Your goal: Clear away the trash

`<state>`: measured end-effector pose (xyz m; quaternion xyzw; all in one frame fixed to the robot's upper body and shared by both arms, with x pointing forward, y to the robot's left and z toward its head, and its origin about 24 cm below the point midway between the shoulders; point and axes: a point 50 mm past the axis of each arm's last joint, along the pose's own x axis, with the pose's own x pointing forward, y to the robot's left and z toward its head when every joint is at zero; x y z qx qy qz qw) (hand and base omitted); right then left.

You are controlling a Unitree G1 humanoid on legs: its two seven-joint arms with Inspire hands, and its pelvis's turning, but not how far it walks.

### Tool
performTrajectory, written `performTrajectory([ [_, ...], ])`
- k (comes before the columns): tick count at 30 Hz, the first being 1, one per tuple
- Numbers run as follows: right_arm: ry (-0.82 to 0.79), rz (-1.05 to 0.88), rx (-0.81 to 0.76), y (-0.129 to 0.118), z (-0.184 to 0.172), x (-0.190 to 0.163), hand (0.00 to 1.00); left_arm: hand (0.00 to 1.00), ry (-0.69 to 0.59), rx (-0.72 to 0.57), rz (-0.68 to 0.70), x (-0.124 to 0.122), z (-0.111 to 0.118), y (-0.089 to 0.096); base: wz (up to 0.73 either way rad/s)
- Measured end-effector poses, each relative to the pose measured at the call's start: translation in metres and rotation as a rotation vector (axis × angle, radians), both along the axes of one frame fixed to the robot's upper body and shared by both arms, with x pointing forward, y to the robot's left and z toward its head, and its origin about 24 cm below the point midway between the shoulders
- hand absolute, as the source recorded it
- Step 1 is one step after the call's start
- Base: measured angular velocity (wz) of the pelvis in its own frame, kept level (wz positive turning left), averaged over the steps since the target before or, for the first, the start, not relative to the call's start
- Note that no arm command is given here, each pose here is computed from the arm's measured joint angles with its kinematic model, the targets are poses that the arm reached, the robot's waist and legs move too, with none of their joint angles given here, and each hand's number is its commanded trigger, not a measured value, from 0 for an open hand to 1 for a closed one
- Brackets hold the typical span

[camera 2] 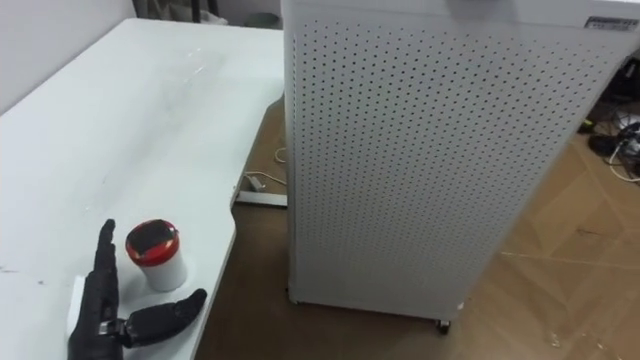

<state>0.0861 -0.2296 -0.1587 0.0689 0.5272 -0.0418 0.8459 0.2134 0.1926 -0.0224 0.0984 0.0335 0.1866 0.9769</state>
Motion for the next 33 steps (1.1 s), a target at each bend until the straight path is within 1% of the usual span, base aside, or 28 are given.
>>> performTrajectory([
  [7,-0.006,0.019,0.0,0.002,0.0,-0.004,1.0,0.0,0.001,-0.006,0.027,-0.001,-0.004,0.005,-0.04],
  [14,-0.002,0.024,-0.003,0.002,0.0,-0.005,1.0,0.0,-0.013,-0.02,0.031,0.001,-0.006,0.005,-0.04],
  [20,0.0,0.034,-0.016,0.002,0.0,-0.004,1.0,0.0,0.002,-0.016,0.038,0.004,-0.007,0.006,-0.05],
  [26,0.006,0.045,-0.026,0.003,0.0,-0.004,1.0,0.0,-0.005,-0.066,0.094,0.018,-0.002,0.01,-0.01],
  [30,0.002,0.019,-0.018,0.003,0.0,-0.003,1.0,0.0,-0.011,-0.066,0.116,0.035,0.003,0.01,-0.01],
  [33,0.008,0.01,-0.02,0.003,0.0,-0.002,1.0,0.0,-0.017,-0.064,0.126,0.039,0.005,0.011,-0.07],
])
